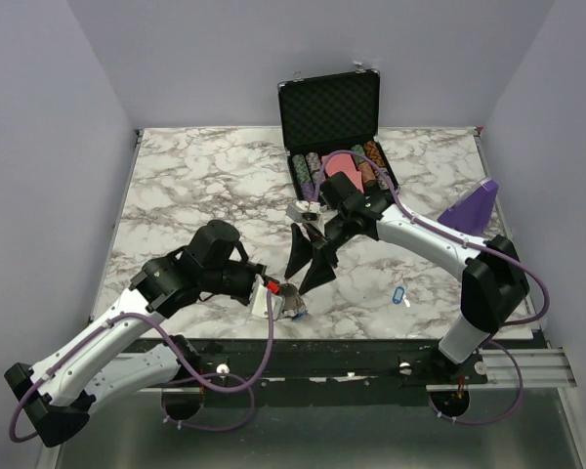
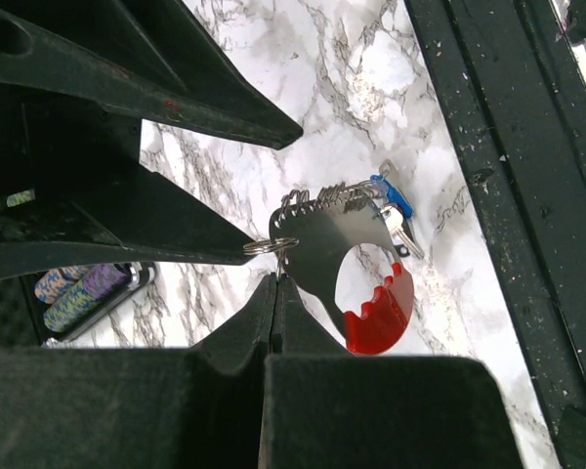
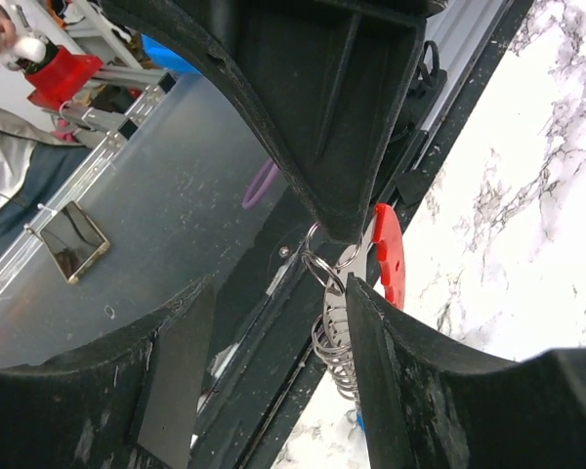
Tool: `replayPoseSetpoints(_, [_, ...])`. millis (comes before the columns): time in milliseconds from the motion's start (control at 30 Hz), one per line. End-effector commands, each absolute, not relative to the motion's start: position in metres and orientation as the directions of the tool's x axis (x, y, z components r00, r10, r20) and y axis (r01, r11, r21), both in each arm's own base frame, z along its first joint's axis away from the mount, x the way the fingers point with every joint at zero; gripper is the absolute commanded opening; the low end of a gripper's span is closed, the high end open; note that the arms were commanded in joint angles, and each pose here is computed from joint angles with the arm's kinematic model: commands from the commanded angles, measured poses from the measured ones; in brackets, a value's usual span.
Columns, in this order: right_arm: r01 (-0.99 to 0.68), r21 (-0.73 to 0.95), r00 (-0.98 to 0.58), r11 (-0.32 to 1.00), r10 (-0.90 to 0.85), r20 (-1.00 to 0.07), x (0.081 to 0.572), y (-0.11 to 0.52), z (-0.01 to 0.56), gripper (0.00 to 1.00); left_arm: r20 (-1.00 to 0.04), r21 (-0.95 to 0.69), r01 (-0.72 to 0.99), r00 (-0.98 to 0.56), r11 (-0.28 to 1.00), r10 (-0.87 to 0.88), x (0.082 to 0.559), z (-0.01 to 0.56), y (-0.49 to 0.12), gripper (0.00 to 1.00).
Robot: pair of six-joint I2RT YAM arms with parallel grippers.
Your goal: Put the keys on the keyring
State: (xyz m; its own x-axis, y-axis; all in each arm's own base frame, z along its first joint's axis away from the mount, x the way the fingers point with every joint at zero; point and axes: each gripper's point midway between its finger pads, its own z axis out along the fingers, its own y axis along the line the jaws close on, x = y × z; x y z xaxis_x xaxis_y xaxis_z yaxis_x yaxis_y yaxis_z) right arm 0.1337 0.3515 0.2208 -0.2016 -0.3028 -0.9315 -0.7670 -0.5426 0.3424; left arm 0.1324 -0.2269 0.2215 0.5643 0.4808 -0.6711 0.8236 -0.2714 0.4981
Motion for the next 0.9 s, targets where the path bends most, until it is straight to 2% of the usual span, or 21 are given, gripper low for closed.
replayPoseSetpoints(0, [-0.765, 0.332, -0.204, -0.552, -0.281, -0.938, 0.135, 0.352, 0.229, 0.61, -0.667, 0.525, 0.814, 0.575, -0.248, 0.475, 0.133, 0.223, -0.225, 0.00])
replayPoseSetpoints(167, [-0.768, 0.355, -0.225, -0.533, -0.294, -0.929, 0.138, 0.355, 0.224, 0.52, -0.675, 0.531, 0.816, 0.571, -0.230, 0.467, 0.133, 0.225, -0.225, 0.00])
replayPoseSetpoints(267, [-0.779, 0.355, -0.221, -0.516, -0.304, -0.927, 0.141, 0.358, 0.219, 0.52, -0.684, 0.531, 0.817, 0.569, -0.223, 0.456, 0.133, 0.228, -0.227, 0.00])
replayPoseSetpoints(367, [-0.781, 0.351, -0.216, -0.517, -0.304, -0.928, 0.140, 0.358, 0.217, 0.54, -0.684, 0.526, 0.820, 0.565, -0.226, 0.461, 0.133, 0.226, -0.228, 0.00])
replayPoseSetpoints(500, [-0.794, 0.326, -0.190, -0.514, -0.299, -0.935, 0.142, 0.358, 0.213, 0.63, -0.693, 0.515, 0.828, 0.555, -0.223, 0.461, 0.133, 0.225, -0.229, 0.00])
replayPoseSetpoints(733, [-0.798, 0.296, -0.146, -0.525, -0.309, -0.940, 0.133, 0.364, 0.210, 0.62, -0.729, 0.480, 0.858, 0.507, -0.186, 0.460, 0.136, 0.226, -0.236, 0.00])
replayPoseSetpoints(867, [-0.820, 0.275, -0.116, -0.501, -0.325, -0.939, 0.136, 0.366, 0.207, 0.62, -0.768, 0.407, 0.910, 0.386, -0.077, 0.511, 0.148, 0.231, -0.236, 0.00])
